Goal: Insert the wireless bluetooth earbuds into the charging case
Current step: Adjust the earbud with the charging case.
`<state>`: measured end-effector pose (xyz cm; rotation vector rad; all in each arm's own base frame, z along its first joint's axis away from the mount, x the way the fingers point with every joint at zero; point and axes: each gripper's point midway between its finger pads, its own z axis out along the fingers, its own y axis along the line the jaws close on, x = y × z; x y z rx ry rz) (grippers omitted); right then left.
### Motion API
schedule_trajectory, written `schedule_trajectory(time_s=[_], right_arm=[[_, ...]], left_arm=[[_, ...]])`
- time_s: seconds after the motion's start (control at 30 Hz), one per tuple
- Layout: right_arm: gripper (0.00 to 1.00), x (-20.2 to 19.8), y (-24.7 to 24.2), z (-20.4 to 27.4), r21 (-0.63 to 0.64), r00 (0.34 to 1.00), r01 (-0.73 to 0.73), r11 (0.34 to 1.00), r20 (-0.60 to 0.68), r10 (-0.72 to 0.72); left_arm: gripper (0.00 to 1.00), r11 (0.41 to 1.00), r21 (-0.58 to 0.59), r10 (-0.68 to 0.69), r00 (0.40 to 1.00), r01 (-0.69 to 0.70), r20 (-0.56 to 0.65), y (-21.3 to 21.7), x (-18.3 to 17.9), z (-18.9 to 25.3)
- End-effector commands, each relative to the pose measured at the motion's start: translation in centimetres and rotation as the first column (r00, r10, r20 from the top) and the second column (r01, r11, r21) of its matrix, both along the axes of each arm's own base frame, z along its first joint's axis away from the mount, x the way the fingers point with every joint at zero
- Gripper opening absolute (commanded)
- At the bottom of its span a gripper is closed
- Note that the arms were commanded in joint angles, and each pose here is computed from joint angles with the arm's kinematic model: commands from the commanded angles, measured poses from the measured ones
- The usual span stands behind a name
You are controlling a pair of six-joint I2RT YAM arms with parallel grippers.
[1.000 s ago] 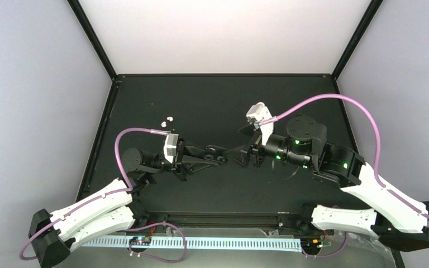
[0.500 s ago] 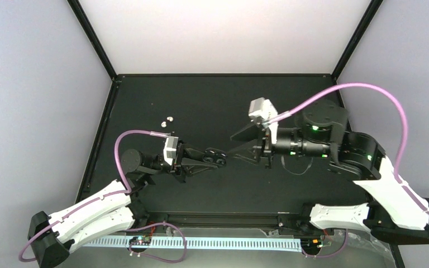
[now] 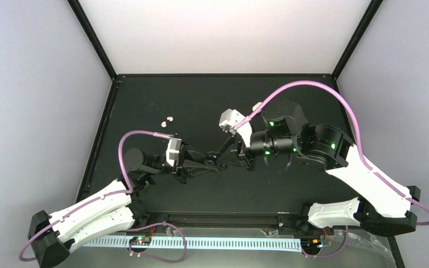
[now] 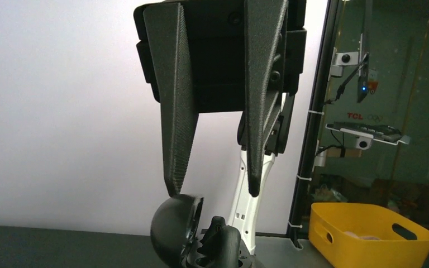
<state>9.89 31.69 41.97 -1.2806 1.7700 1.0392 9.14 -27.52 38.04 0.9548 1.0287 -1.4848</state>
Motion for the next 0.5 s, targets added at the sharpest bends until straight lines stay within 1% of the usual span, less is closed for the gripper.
schedule_trajectory(time_s=[0.0, 0.23, 0.27, 0.37, 0.47], right_arm=[[0.3, -0.5, 0.4, 0.2, 0.006, 1.0, -0.025, 1.0, 0.001, 0.025], [0.28, -0.4, 0.2, 0.9, 0.029, 1.0, -0.012, 1.0, 0.01, 0.012], [0.29, -0.3, 0.1, 1.0, 0.031, 1.0, -0.002, 1.0, 0.015, 0.001], [0.37, 0.0, -0.3, 1.8, 0.049, 0.999, 0.02, 0.999, 0.034, -0.022], [0.4, -0.4, -0.5, 2.3, 0.062, 0.999, 0.008, 0.998, 0.037, -0.011]], left_arm=[[0.02, 1.0, 0.002, -0.006, 1.0, 0.006, 0.022, -0.2, -0.1, 0.0], [0.02, 1.0, 0.015, 0.007, 1.0, -0.007, 0.012, -0.3, 0.1, -0.3], [0.02, 1.0, 0.014, 0.01, 1.0, -0.01, 0.013, -0.2, 0.2, -0.3], [0.01, 1.0, 0.013, 0.009, 1.0, -0.009, 0.012, -0.2, 0.1, -0.3], [0.02, 1.0, 0.013, 0.011, 1.0, -0.011, 0.01, -0.2, 0.2, -0.4]])
